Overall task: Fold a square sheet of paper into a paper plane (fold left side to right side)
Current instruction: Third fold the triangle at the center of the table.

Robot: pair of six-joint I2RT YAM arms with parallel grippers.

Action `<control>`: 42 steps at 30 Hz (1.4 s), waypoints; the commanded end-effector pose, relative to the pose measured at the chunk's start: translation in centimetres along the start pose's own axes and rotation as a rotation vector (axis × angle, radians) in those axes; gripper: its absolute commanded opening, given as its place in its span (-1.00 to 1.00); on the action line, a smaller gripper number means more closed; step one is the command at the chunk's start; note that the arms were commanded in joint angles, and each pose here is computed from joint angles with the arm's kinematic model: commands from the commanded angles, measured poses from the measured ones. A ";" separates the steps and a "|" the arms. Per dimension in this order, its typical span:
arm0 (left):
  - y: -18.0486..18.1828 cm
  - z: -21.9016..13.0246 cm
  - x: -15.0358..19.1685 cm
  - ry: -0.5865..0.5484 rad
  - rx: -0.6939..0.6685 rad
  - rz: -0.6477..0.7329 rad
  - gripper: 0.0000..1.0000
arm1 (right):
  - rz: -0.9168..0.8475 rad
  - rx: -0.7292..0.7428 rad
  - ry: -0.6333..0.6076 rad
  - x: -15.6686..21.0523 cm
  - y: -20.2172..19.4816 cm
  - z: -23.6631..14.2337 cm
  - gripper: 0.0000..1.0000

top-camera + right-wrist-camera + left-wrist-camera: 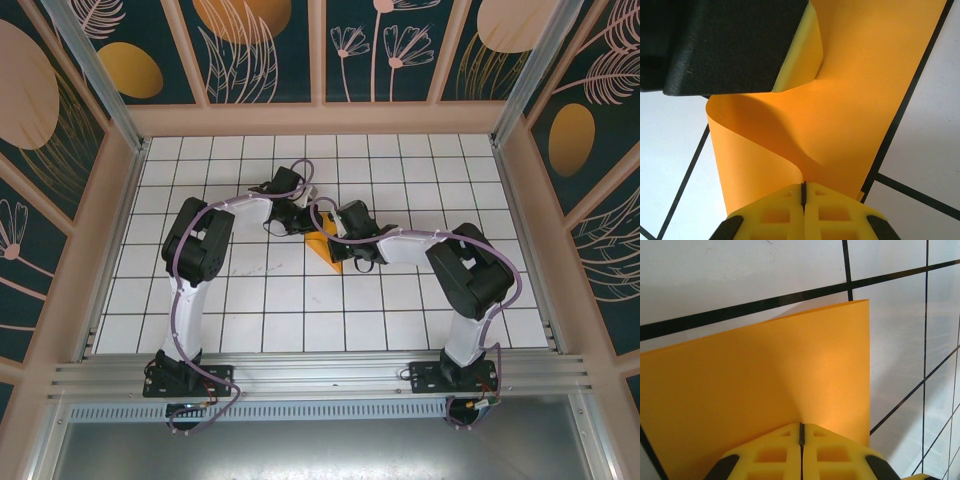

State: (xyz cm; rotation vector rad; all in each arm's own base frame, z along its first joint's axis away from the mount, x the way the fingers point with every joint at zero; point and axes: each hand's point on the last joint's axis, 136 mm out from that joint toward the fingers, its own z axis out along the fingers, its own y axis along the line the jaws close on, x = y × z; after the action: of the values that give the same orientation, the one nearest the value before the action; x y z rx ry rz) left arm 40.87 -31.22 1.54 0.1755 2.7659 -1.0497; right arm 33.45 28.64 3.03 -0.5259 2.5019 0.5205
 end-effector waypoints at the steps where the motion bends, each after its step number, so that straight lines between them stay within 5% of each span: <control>1: 2.3 1.4 1.4 0.043 -0.083 -0.021 -0.83 | 0.016 -0.023 -0.040 -1.0 0.2 -0.8 -1.00; 16: 2.2 1.1 1.2 0.035 -0.083 -0.017 -0.84 | 0.041 -0.033 -0.041 -0.3 -0.4 -1.1 -1.00; 32: -2.7 -1.9 -2.2 -0.051 0.006 0.044 -0.68 | 0.028 -0.068 0.015 1.1 0.1 -0.1 -1.00; 42: -0.5 0.6 -2.0 0.005 -0.040 0.039 -0.72 | 0.026 -0.079 0.013 0.9 0.4 0.0 -1.00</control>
State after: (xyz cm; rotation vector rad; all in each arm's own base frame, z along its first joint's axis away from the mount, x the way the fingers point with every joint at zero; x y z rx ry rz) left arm 43.61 -32.33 4.01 0.2038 2.7045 -1.0269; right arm 32.54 28.26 2.76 -0.5222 2.5144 0.6062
